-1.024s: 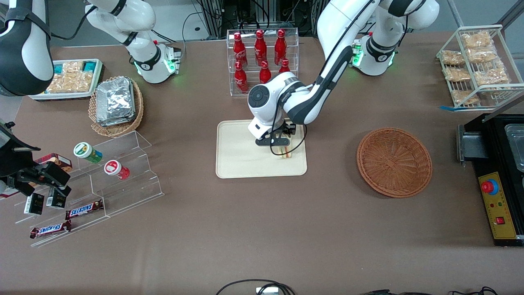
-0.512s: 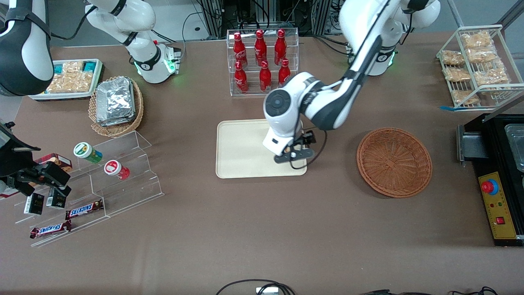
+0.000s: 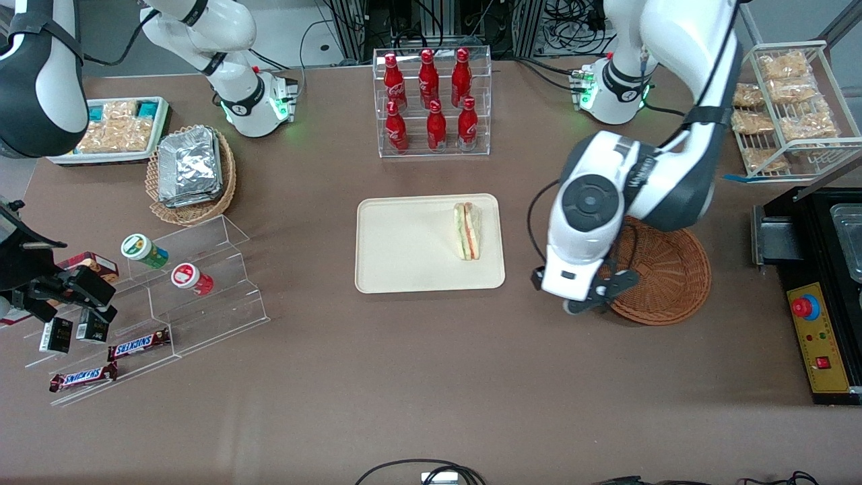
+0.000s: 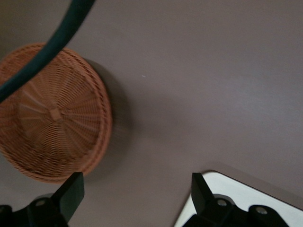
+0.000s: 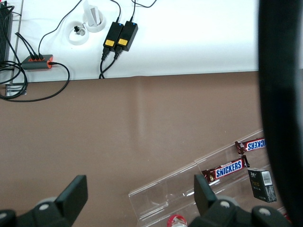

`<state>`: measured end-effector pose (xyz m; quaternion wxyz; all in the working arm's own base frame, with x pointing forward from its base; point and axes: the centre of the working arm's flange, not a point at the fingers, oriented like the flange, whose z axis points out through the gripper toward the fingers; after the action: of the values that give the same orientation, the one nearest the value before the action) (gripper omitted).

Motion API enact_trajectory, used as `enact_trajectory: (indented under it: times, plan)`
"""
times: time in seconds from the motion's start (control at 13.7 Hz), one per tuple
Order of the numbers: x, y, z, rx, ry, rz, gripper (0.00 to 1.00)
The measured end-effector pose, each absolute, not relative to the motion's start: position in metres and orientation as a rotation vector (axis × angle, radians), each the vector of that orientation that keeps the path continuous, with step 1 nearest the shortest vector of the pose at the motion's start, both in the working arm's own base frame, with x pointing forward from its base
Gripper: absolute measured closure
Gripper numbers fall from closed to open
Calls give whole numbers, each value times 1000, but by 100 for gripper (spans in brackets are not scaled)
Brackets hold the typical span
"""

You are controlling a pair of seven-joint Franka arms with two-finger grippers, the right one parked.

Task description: Place sandwich from basket to tray

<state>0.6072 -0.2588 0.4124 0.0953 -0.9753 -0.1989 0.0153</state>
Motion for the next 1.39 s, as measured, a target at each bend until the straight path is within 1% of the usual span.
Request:
enact_trajectory:
  times: [0.29, 0.44, 0.59, 0.73, 1.02, 1.39]
  plan:
    - [618, -160, 454, -2888, -465, 151, 0]
    - [614, -117, 479, -2895, -391, 199, 0]
    - [606, -87, 504, -2914, -285, 222, 0]
    - [600, -69, 526, -2947, -201, 204, 0]
    - [579, -63, 569, -2979, -121, 133, 0]
    - [549, -26, 613, -3080, 148, 87, 0]
